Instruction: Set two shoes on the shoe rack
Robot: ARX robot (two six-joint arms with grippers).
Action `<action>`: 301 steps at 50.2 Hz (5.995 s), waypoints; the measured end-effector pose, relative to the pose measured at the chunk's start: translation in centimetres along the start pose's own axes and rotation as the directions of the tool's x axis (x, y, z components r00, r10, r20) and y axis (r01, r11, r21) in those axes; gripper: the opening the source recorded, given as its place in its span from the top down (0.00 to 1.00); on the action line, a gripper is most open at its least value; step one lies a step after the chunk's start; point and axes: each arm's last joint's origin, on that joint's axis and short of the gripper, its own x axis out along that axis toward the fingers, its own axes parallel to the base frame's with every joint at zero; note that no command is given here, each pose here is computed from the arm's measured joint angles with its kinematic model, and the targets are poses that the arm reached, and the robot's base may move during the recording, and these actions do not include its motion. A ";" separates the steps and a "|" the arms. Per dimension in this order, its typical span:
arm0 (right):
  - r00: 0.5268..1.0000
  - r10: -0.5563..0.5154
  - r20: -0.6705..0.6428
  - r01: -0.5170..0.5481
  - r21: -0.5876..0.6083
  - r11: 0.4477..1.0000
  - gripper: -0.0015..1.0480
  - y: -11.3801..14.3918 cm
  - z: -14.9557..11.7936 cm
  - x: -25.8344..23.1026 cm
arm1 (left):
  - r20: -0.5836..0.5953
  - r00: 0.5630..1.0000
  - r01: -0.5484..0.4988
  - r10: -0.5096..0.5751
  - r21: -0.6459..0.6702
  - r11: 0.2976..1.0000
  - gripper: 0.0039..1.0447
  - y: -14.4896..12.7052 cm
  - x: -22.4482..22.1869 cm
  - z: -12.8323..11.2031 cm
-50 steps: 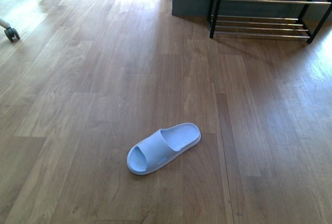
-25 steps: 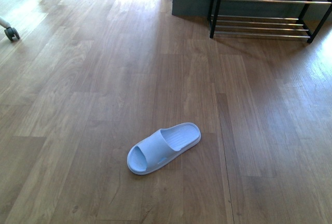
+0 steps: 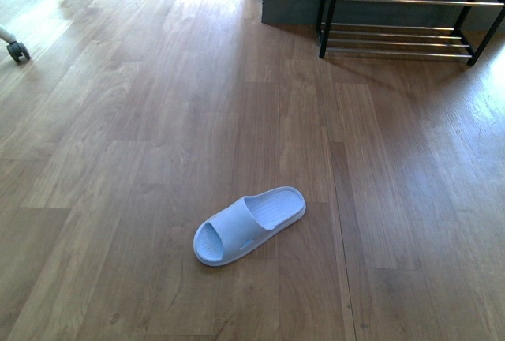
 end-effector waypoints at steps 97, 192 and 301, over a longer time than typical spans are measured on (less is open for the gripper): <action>1.000 0.000 0.002 0.000 -0.001 1.000 0.98 0.0 0.0 0.0 | -0.413 0.909 -0.231 0.052 -0.395 0.889 0.09 0.6 1.0 -0.6; 1.000 0.000 0.002 0.000 0.000 1.000 0.98 0.0 0.0 0.0 | -0.961 0.277 -0.912 0.006 -0.261 0.317 0.09 -4.2 25.4 -30.4; 1.000 0.000 0.001 0.000 0.000 1.000 0.98 0.0 0.0 0.0 | -0.915 0.226 -0.418 0.334 0.218 0.882 0.98 -1.9 25.6 -25.6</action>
